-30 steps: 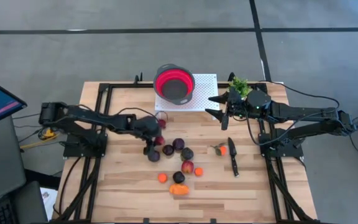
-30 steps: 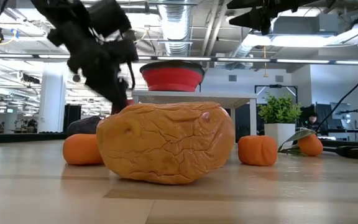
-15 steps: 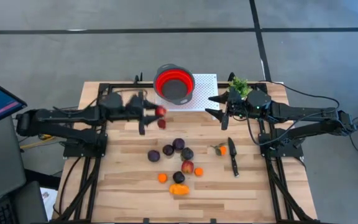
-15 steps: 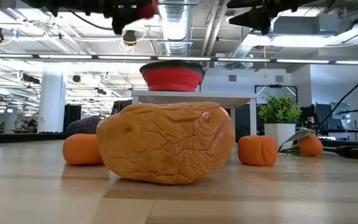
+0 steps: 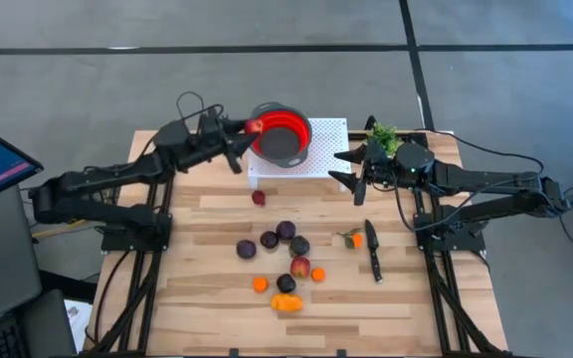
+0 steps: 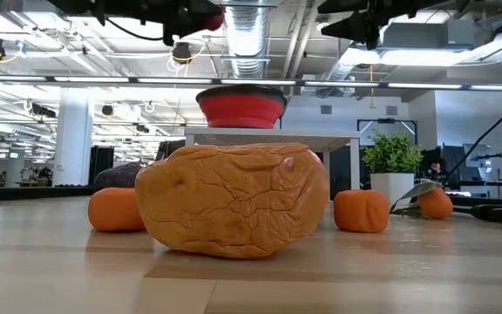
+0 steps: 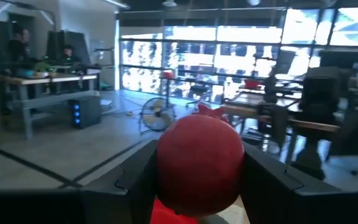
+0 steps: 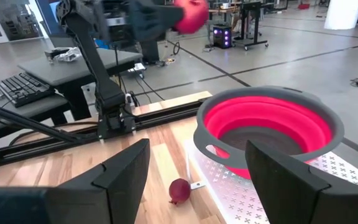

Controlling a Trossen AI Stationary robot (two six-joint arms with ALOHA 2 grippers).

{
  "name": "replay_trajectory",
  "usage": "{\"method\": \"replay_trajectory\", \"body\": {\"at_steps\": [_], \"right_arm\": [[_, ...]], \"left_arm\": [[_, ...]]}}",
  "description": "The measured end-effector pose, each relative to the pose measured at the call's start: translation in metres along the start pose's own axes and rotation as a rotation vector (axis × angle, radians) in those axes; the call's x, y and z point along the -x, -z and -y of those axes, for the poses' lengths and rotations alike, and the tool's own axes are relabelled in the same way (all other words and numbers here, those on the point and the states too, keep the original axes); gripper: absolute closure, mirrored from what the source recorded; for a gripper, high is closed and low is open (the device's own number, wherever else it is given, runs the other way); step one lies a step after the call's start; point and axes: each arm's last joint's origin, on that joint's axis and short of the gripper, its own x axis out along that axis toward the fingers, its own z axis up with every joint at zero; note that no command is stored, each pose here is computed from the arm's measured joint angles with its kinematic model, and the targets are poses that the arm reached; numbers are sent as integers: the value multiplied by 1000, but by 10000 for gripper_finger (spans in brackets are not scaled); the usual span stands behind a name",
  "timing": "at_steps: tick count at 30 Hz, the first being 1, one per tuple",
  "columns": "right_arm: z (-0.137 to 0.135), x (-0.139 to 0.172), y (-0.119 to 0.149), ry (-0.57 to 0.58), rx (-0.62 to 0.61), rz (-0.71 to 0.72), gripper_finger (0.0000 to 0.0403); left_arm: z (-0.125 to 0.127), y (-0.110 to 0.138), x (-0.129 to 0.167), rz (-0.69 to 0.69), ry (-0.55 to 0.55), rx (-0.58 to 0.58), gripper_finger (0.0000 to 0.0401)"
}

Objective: Pick & Place Fruit
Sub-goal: Put the bottom pomegranate into the strainer bowl on the shelf

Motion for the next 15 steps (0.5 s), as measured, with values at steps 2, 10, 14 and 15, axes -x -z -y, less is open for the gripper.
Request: {"method": "replay_trajectory", "body": {"at_steps": [2, 10, 14, 15], "right_arm": [[0, 0, 0, 0, 0, 0, 143], [0, 0, 0, 0, 0, -3, 143], [0, 0, 0, 0, 0, -3, 143], [0, 0, 0, 0, 0, -3, 143]], "left_arm": [[-5, -1, -9, -6, -19, -3, 220], [-26, -4, -40, -25, -46, -11, 219], [-38, -4, -52, -67, -61, -6, 219], [-41, -2, -55, -89, -71, -4, 219]]}}
